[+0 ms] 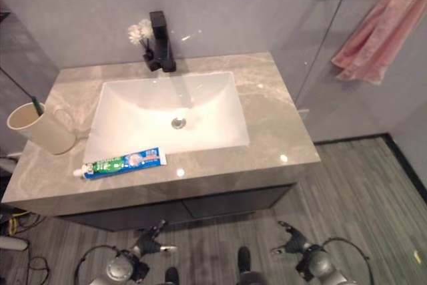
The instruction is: Put brush and paste in cup on sink, flatten towel.
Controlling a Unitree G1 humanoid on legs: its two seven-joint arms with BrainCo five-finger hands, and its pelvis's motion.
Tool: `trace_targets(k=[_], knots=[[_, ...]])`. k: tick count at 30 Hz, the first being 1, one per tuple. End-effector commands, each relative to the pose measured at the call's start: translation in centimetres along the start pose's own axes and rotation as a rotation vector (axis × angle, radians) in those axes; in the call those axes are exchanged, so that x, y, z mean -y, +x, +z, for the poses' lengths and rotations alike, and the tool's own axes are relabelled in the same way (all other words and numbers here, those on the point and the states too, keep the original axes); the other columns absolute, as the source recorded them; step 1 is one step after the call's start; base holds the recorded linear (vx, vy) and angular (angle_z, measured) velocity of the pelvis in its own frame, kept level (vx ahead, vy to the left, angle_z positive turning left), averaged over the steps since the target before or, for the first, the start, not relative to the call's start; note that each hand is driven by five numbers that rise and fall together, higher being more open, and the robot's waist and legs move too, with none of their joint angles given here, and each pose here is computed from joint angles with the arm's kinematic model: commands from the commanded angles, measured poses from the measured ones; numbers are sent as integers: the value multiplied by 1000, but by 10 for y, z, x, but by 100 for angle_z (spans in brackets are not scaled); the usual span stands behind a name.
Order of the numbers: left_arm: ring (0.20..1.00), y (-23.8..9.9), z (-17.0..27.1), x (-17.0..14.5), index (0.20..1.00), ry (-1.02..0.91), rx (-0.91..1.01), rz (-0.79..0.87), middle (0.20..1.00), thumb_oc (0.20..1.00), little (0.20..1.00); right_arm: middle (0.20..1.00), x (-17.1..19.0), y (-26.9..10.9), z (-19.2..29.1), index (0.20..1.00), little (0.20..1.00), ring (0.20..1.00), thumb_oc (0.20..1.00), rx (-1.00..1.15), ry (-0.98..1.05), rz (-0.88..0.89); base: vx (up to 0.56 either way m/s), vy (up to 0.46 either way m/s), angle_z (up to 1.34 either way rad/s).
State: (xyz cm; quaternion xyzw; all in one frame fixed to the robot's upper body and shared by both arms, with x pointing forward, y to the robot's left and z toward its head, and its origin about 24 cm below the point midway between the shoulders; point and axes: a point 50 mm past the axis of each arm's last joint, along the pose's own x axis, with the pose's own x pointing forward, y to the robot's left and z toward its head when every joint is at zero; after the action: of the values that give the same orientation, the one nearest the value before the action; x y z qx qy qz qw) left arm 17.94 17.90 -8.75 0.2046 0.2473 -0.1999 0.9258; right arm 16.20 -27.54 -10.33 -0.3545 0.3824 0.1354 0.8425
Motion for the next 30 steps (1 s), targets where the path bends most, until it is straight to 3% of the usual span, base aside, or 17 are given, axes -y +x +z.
trace_targets(k=[1, 10, 21, 27, 30], knots=[[1000, -12, 28, -30, 1000, 56, 131, -80, 1000, 1000, 1000, 1000, 8, 1, -6, 1000, 1000, 1000, 1000, -34, 13, -32, 51, -11, 13], [1000, -75, 37, -86, 1000, 176, 103, -167, 1000, 1000, 1000, 1000, -9, -4, -28, 1000, 1000, 1000, 1000, -142, -34, 92, 10, 20, 2], [1000, -132, 66, -105, 1000, 184, 77, -319, 1000, 1000, 1000, 1000, -24, -20, -74, 1000, 1000, 1000, 1000, -421, -57, 155, 1, 31, 17], [1000, -138, 116, -106, 1000, 229, 266, -330, 1000, 1000, 1000, 1000, -17, -15, -66, 1000, 1000, 1000, 1000, -378, -22, 117, -8, -5, 27], [1000, -142, 150, -113, 1000, 294, 427, -251, 1000, 1000, 1000, 1000, -23, -11, -58, 1000, 1000, 1000, 1000, -340, 42, 111, 6, -11, 9]])
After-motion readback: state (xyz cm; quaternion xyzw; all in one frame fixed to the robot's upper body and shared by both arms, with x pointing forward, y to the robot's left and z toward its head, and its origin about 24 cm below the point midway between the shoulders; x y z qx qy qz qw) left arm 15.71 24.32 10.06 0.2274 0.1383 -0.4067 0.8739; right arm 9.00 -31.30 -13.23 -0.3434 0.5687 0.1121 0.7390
